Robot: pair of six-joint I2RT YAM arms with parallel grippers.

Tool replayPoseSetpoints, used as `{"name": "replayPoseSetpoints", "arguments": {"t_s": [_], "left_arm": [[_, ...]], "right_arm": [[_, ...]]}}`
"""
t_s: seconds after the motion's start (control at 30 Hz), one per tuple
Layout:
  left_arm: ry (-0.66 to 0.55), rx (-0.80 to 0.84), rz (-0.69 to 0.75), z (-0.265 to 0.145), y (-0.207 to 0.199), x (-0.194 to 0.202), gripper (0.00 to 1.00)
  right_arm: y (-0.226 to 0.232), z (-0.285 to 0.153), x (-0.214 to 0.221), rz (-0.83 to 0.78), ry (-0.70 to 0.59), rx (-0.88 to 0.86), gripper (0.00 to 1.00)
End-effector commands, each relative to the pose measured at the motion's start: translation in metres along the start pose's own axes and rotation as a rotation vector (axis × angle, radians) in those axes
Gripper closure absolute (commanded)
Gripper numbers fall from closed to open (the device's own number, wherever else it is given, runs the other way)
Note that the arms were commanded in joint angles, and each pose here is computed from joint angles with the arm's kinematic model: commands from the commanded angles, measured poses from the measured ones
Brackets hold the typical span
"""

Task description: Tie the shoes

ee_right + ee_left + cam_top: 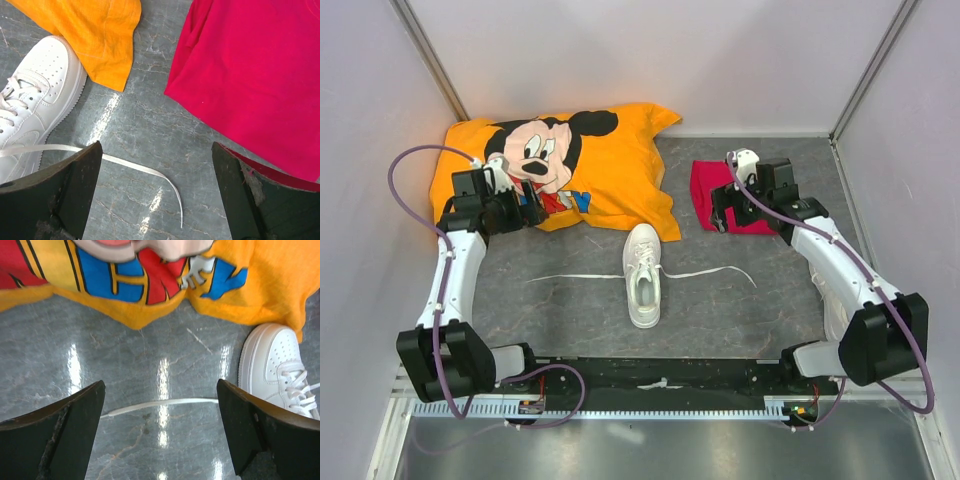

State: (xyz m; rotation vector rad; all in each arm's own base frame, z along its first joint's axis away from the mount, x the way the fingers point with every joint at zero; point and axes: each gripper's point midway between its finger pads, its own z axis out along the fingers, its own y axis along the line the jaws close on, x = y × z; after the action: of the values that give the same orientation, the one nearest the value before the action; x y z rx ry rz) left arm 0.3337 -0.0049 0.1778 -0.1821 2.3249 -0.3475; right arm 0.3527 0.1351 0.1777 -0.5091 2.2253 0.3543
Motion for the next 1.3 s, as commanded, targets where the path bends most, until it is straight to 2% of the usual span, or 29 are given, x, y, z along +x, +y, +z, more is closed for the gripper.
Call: {"name": "replayPoseSetpoints", "arguments": {"t_s": [0.0, 0.1, 0.13, 0.17, 0.23, 0.33, 0.53, 0.57, 0.63, 0.7, 0.87, 1.13, 1.27], "left_arm": [[-0.14, -0.049, 0.122, -0.017, 0.002, -0.058, 0.01], [-0.173, -0.022, 0.262, -0.019, -0.001, -0.069, 0.01], [-0.17, 0.047, 0.308, -0.019, -0.011, -0.067, 0.01], [-0.166, 0.108, 0.426, -0.019, -0.019, -0.064, 0.01], [-0.153, 0.273, 0.567, -0.021, -0.041, -0.051, 0.01], [-0.111, 0.434, 0.691, -0.019, -0.058, -0.021, 0.01], [0.019, 0.509, 1.001, 0.008, -0.055, 0.037, 0.01], [0.041, 0.531, 1.036, 0.012, -0.06, 0.046, 0.06], [0.094, 0.529, 1.088, 0.021, -0.052, 0.064, 0.11], [0.166, 0.585, 1.134, 0.03, -0.059, 0.09, 0.21], [0.27, 0.626, 1.225, 0.046, -0.05, 0.121, 0.33], [0.437, 0.603, 1.307, 0.062, -0.013, 0.159, 0.39], [0.473, 0.6, 1.291, 0.066, -0.007, 0.17, 0.42]], "right_arm": [[0.002, 0.0, -0.035, -0.052, -0.092, -0.022, 0.02], [-0.004, 0.002, -0.039, -0.106, -0.084, -0.006, 0.02], [-0.002, 0.0, -0.042, -0.135, -0.083, -0.021, 0.02], [-0.002, 0.001, -0.035, -0.167, -0.049, -0.035, 0.02], [-0.003, 0.005, -0.027, -0.251, -0.003, -0.06, 0.02], [-0.008, 0.012, 0.0, -0.316, 0.112, -0.077, 0.02], [-0.018, 0.018, 0.054, -0.371, 0.317, -0.094, 0.02], [-0.02, 0.019, 0.061, -0.384, 0.338, -0.095, 0.02], [-0.024, 0.021, 0.077, -0.395, 0.385, -0.089, 0.02], [-0.026, 0.022, 0.087, -0.407, 0.414, -0.093, 0.02], [-0.023, 0.022, 0.112, -0.405, 0.469, -0.125, 0.02], [-0.018, 0.029, 0.139, -0.381, 0.502, -0.159, 0.02], [-0.009, 0.035, 0.144, -0.375, 0.49, -0.197, 0.02]]}}
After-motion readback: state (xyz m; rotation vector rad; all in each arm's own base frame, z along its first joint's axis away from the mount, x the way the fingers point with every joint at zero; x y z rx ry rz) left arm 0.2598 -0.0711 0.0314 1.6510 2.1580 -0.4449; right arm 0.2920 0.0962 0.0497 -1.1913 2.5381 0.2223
